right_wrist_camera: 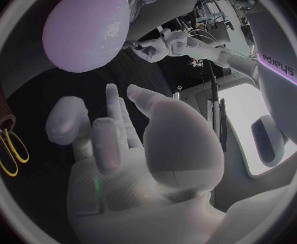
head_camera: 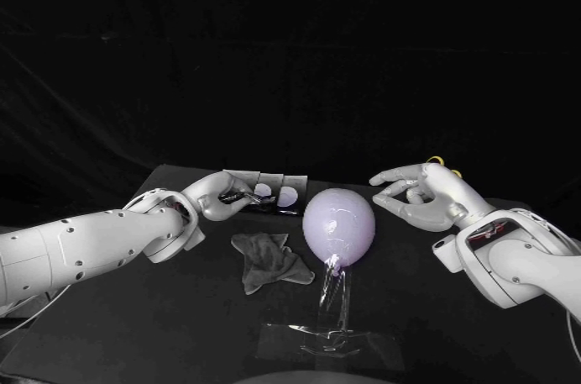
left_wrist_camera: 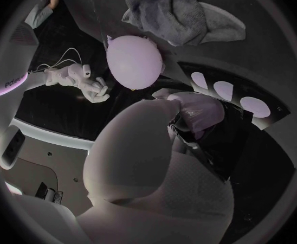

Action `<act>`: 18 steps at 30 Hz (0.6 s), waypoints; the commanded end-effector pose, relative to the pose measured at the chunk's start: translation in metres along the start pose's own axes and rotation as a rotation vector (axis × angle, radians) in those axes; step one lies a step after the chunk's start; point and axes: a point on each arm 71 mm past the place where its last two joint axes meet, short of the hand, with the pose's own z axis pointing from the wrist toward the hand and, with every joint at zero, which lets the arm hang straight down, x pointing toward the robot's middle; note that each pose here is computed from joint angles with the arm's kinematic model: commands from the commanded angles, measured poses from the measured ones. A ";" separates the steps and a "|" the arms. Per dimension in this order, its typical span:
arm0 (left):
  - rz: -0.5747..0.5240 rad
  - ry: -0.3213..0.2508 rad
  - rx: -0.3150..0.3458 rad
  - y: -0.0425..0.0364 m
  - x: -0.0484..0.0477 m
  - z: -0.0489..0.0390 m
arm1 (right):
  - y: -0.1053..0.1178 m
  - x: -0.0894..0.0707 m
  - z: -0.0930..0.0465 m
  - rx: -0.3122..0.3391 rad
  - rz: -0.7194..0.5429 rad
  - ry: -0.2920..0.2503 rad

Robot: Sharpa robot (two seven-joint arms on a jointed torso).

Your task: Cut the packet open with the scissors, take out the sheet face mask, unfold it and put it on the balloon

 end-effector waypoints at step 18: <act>-0.995 0.101 0.076 -0.0688 0.0214 0.0236 | 0.009 -0.031 0.048 0.017 -0.048 0.053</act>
